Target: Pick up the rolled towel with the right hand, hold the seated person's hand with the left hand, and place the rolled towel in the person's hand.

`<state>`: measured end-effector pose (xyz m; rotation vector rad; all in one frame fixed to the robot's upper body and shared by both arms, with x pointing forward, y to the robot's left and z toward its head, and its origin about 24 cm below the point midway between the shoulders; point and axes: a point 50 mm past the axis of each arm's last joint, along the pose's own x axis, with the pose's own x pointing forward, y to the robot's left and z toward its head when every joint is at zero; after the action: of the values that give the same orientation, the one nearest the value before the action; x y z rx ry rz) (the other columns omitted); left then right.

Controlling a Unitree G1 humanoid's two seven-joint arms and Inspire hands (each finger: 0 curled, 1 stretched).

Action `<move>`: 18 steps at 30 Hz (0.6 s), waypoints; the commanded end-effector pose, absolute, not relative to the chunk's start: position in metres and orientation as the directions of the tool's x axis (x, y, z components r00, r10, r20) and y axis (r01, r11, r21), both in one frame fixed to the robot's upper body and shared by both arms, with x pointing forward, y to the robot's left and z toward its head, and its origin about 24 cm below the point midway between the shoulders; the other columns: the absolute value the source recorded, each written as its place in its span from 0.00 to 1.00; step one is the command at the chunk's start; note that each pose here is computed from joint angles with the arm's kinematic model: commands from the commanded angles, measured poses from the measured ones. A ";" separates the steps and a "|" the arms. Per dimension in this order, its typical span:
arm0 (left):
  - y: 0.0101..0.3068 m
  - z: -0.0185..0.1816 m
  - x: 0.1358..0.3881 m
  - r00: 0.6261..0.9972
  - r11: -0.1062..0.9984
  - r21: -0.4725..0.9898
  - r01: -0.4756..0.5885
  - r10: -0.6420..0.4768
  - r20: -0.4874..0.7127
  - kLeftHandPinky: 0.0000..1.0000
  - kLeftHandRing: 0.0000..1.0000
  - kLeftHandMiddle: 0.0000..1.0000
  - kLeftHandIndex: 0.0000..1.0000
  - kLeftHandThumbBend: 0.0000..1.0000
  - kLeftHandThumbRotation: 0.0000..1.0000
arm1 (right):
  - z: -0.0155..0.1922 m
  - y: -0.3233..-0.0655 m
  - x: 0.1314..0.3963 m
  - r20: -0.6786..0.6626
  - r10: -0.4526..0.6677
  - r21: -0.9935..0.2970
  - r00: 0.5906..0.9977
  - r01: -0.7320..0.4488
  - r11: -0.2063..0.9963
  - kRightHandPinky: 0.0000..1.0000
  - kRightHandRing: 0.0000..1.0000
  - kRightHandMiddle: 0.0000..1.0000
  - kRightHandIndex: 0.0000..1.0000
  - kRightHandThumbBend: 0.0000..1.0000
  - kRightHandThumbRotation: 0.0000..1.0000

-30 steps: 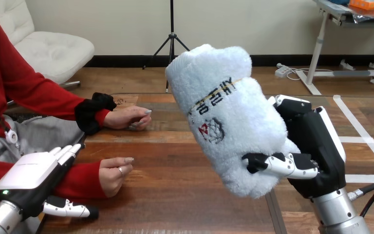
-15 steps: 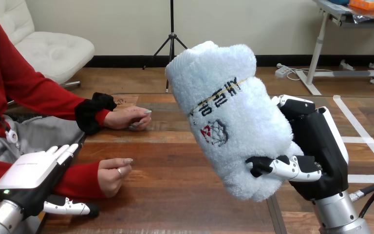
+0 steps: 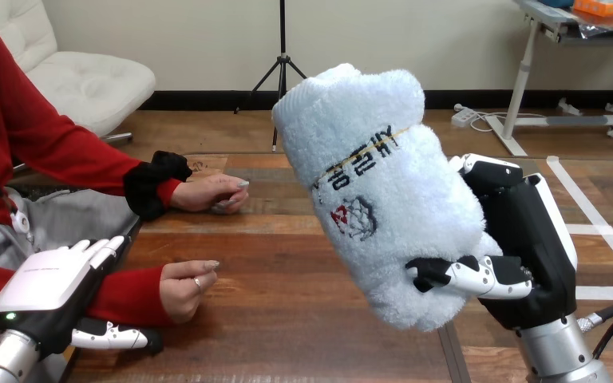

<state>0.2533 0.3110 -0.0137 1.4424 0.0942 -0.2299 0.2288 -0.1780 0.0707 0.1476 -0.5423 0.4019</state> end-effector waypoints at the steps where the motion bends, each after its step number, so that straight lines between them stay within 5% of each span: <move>1: 0.307 -0.007 0.267 0.980 0.083 0.979 0.186 -0.092 -0.178 0.91 0.91 0.89 0.92 1.00 0.64 | 0.092 -0.178 0.231 0.612 0.311 0.024 0.727 -0.410 0.912 0.00 0.04 0.08 0.09 0.46 0.00; 18: 0.306 -0.007 0.268 0.980 0.087 0.978 0.188 -0.089 -0.180 0.68 0.71 0.75 0.79 1.00 0.47 | 0.094 -0.178 0.228 0.607 0.294 0.039 0.738 -0.397 0.917 0.00 0.04 0.08 0.09 0.48 0.00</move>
<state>0.2628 0.3053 -0.0091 1.4415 0.0627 -0.2071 0.2251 -0.1791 0.0755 0.1593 -0.5515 0.3816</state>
